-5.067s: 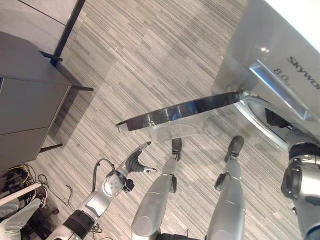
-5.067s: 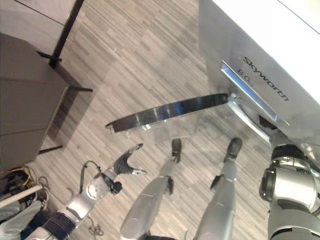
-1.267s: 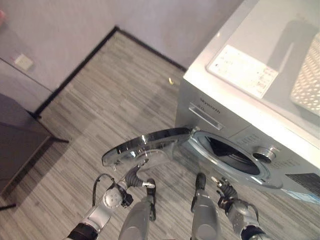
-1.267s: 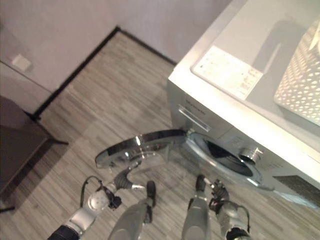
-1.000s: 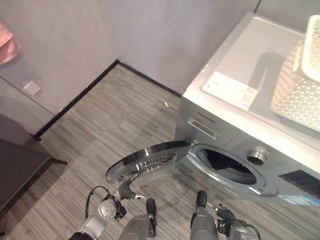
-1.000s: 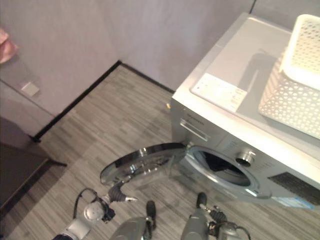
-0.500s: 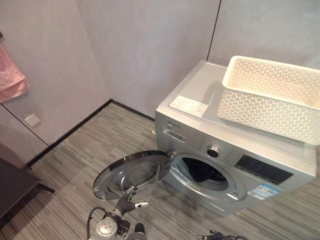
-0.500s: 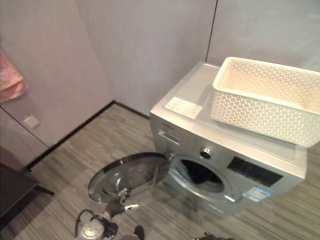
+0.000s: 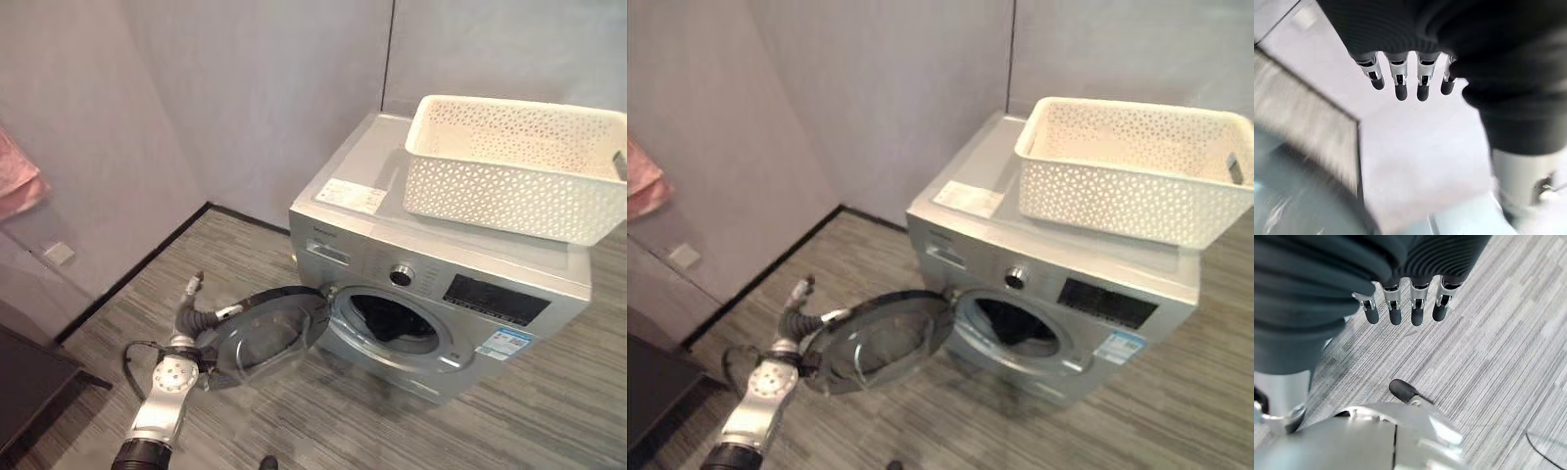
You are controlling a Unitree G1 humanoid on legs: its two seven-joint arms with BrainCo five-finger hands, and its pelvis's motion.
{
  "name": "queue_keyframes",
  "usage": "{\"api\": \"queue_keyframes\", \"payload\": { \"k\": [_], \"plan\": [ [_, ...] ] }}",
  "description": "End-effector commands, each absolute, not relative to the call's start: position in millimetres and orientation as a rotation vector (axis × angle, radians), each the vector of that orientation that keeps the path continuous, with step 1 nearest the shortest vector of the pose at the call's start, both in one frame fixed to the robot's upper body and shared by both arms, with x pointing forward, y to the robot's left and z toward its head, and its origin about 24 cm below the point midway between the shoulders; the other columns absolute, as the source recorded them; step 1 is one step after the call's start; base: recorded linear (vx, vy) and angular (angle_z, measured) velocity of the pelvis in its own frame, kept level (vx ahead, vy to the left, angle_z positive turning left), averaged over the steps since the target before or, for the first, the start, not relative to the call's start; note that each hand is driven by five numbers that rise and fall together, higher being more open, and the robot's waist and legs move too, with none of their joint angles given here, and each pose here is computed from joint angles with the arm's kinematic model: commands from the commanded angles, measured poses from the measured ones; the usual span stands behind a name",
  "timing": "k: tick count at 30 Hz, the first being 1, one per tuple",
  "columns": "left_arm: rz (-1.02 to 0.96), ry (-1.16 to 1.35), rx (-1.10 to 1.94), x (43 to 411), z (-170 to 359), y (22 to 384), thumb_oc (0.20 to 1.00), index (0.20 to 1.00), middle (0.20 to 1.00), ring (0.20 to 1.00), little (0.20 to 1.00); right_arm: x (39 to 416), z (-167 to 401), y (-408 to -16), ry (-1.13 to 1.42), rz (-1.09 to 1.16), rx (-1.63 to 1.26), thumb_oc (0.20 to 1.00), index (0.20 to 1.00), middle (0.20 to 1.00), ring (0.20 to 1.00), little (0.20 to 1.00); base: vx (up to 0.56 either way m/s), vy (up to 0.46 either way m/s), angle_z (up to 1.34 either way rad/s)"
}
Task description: Grab the laundry basket,head to the washer,open it,put in the laundry and shut it.
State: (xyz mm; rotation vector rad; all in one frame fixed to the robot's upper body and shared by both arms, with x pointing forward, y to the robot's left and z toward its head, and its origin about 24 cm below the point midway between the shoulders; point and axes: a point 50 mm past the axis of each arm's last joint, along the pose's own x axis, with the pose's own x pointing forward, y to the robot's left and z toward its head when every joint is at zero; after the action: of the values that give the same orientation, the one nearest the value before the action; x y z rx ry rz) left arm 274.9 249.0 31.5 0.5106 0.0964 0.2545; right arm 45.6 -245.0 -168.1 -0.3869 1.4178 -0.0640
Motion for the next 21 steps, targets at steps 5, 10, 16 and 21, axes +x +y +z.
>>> {"api": "queue_keyframes", "payload": {
  "k": [5, 10, 16, 21],
  "plan": [
    [0.524, 0.110, 0.827, 324, 93, 330, 1.000, 1.000, 1.000, 1.000, 1.000, 106, -163, -219, 1.234, 0.092, -0.460, 1.000, 1.000, 1.000, 1.000, 1.000, -0.15, 0.052, -0.35],
    [0.611, 0.230, 0.813, 347, 131, 359, 1.000, 1.000, 1.000, 1.000, 1.000, 156, -148, -205, 1.056, 0.158, -0.515, 1.000, 1.000, 1.000, 1.000, 1.000, -0.27, -0.002, -0.25],
    [0.697, 0.295, 0.966, 353, 174, 374, 1.000, 1.000, 1.000, 1.000, 1.000, 186, -136, -177, 0.921, 0.237, -0.482, 1.000, 1.000, 1.000, 1.000, 1.000, -0.09, -0.059, -0.08],
    [0.757, 0.351, 1.043, 341, 187, 394, 1.000, 1.000, 1.000, 1.000, 1.000, 200, -127, -155, 0.818, 0.286, -0.445, 1.000, 1.000, 1.000, 1.000, 1.000, -0.04, -0.061, -0.07]
  ]
}}
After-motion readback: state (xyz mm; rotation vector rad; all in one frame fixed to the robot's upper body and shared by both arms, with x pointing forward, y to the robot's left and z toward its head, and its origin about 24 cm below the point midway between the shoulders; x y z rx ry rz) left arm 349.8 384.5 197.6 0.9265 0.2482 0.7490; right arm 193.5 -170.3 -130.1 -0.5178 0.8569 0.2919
